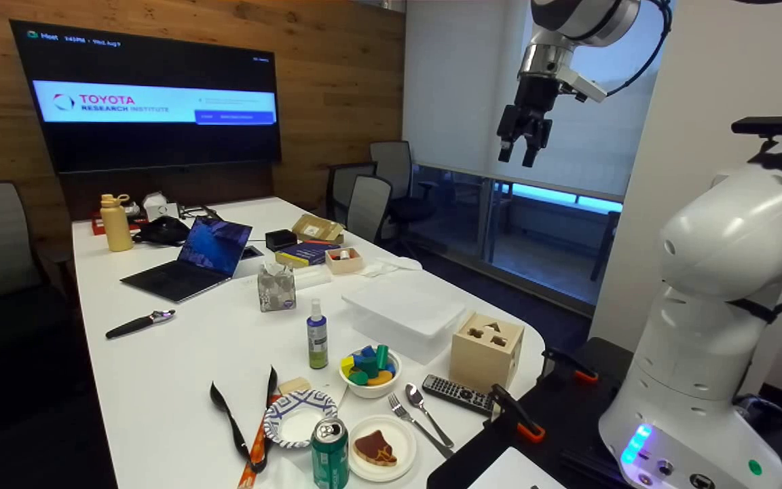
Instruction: Put one green block on the white plate.
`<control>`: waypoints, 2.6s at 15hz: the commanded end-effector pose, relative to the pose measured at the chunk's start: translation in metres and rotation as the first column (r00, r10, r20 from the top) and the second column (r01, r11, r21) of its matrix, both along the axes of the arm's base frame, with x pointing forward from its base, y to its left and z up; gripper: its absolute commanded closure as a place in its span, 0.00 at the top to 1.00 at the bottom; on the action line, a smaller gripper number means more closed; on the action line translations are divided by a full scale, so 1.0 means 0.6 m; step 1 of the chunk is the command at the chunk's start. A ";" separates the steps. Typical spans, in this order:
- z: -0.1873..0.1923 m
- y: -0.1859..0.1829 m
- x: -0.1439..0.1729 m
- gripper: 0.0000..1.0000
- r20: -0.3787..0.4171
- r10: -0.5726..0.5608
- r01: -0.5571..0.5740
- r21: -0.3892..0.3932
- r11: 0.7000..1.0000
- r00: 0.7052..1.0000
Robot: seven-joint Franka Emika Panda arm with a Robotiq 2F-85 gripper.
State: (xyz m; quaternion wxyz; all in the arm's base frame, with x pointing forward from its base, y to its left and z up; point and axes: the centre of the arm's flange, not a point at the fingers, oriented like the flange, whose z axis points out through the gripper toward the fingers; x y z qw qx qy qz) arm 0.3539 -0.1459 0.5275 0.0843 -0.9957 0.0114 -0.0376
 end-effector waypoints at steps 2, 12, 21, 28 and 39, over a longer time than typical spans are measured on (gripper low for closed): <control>0.000 0.000 0.000 1.00 0.000 0.000 0.000 0.000 1.000 1.000; 0.000 0.000 0.000 1.00 0.000 0.000 0.000 0.000 1.000 1.000; -0.185 0.252 0.222 1.00 0.002 0.056 -0.054 -0.216 0.975 0.998; -0.445 0.392 0.339 1.00 -0.010 0.023 -0.025 -0.241 0.970 1.000; -0.640 0.399 0.326 1.00 -0.219 -0.100 0.074 -0.125 0.989 0.971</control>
